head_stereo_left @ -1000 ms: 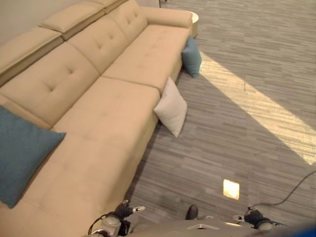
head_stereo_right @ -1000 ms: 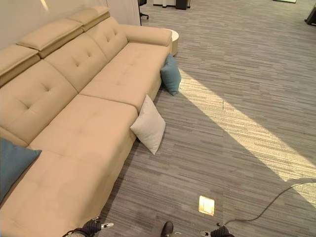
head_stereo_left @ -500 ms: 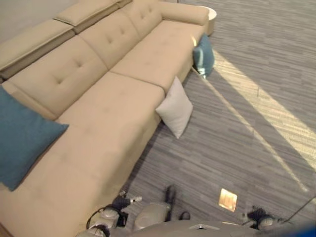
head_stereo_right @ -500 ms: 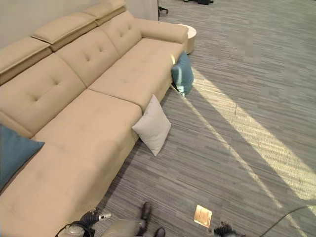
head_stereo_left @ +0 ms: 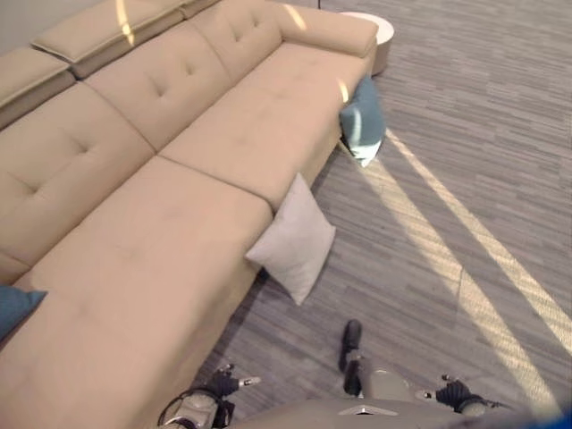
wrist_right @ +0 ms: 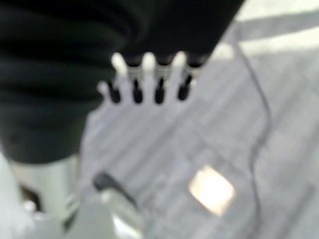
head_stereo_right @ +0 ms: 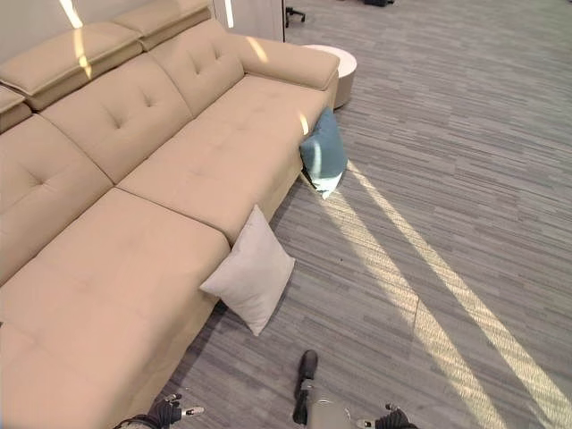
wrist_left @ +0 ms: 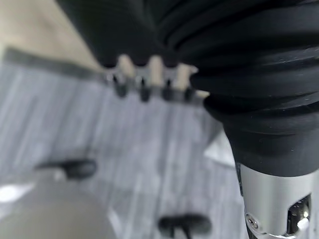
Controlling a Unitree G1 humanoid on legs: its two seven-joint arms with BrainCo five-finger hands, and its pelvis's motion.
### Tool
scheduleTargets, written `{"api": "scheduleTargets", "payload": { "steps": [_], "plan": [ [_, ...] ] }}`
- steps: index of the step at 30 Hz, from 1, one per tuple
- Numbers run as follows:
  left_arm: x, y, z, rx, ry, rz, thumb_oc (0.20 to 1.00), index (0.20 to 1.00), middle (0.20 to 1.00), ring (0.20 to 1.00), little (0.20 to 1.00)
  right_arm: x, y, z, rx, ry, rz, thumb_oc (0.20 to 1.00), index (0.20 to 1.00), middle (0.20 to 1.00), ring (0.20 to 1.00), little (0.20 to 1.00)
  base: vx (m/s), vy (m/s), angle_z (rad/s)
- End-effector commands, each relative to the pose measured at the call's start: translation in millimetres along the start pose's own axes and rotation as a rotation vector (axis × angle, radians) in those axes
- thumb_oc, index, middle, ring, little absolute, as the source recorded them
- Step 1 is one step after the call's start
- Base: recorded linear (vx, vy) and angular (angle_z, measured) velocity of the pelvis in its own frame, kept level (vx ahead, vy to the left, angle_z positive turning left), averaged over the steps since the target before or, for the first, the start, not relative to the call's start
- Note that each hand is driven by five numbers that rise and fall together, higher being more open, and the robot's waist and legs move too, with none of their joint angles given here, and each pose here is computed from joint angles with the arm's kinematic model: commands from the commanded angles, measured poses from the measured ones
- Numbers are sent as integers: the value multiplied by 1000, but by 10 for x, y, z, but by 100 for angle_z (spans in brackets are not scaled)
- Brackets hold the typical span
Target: Pick up all the scattered cushions and arrange them neatly on the sofa.
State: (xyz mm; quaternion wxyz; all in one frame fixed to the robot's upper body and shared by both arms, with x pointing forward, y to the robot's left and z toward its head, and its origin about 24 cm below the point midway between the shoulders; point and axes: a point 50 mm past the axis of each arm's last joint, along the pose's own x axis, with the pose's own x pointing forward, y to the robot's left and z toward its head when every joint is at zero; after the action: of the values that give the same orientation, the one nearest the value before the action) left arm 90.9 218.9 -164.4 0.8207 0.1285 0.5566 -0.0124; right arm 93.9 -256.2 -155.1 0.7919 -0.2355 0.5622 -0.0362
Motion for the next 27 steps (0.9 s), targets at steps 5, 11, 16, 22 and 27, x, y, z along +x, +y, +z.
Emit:
{"api": "scheduleTargets", "payload": {
  "steps": [5,11,16,22,27],
  "plan": [
    [38,152,413,14,-133,38,1000,1000,1000,1000,1000,25,-223,187,18,-83,-68,1000,1000,1000,1000,1000,173,-277,15],
    [36,90,376,10,-129,17,1000,1000,1000,1000,1000,22,-268,122,-5,-70,-80,1000,1000,1000,1000,1000,227,-14,-12],
    [25,164,271,-15,-94,33,1000,1000,1000,1000,1000,15,-208,66,-48,-52,-52,1000,1000,1000,1000,1000,168,155,36],
    [21,285,358,-5,-126,76,1000,1000,1000,1000,1000,21,-158,201,-34,-98,-46,1000,1000,1000,1000,1000,143,-28,108],
    [34,235,390,55,-123,53,1000,1000,1000,1000,1000,15,-151,145,-10,-78,-51,1000,1000,1000,1000,1000,177,-110,259]
  ]
}}
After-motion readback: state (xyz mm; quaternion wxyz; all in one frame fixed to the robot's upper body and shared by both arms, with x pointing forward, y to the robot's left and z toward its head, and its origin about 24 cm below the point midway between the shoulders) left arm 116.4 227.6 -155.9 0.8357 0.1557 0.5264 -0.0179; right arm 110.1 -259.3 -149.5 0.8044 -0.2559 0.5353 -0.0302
